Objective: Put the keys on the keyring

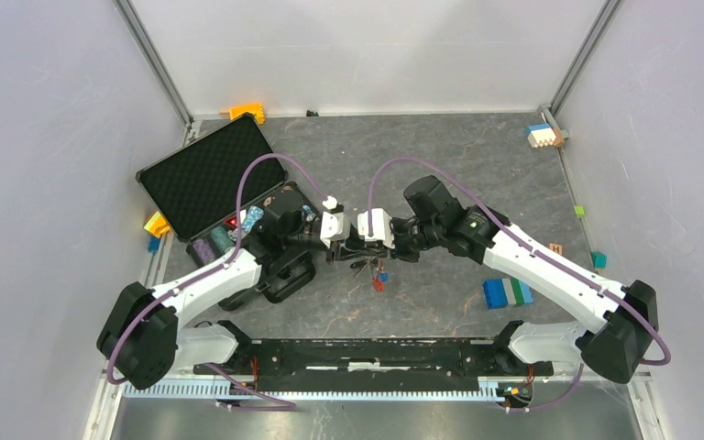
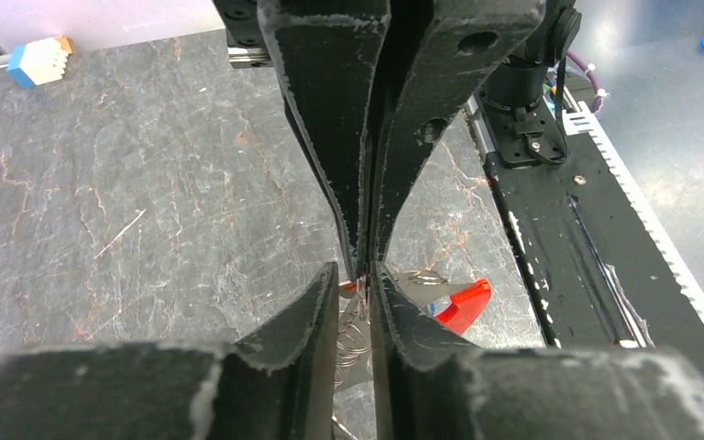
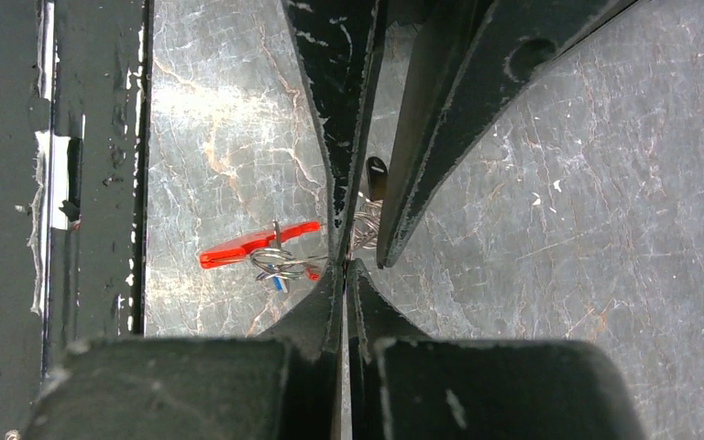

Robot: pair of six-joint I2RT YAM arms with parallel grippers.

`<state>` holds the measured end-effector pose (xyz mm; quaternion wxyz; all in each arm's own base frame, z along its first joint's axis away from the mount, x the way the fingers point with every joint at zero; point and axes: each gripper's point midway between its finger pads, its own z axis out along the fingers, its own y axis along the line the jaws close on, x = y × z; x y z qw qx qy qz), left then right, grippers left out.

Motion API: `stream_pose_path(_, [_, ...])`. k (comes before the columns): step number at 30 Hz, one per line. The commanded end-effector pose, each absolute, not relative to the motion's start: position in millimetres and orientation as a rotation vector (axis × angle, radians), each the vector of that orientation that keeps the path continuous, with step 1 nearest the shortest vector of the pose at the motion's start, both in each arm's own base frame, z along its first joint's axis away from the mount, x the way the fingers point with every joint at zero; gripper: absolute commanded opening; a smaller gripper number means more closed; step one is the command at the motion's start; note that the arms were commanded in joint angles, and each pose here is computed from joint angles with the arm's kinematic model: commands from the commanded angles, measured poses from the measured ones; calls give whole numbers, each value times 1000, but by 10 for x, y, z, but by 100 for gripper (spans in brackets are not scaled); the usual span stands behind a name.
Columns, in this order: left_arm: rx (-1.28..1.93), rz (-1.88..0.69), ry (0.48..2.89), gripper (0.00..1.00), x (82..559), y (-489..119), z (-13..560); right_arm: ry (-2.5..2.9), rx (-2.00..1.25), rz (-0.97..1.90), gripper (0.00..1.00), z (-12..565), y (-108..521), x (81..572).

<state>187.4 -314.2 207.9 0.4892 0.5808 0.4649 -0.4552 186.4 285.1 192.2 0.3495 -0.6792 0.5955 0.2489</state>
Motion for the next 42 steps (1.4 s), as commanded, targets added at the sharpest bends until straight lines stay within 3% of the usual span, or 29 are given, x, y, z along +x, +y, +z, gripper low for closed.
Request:
stream_pose_path(1, [1404,-1129,1107,23,1825,-3155,2117,1482,-1727,628,0,2158,2939,1935])
stream_pose_path(9, [1417,-1143,1109,31,1780,-3139,2087,1483,-1712,621,0,2165,2931,1947])
stream_pose_path(27, [1427,-1162,1125,17,1749,-3156,2008,1484,-1698,636,0,2167,2953,1948])
stream_pose_path(35, [1427,-1172,1139,22,1742,-3155,1976,1478,-1685,641,0,2175,2935,1948])
stream_pose_path(42, [1425,-1174,1139,18,1754,-3169,1986,1481,-1683,656,0,2161,2937,1937])
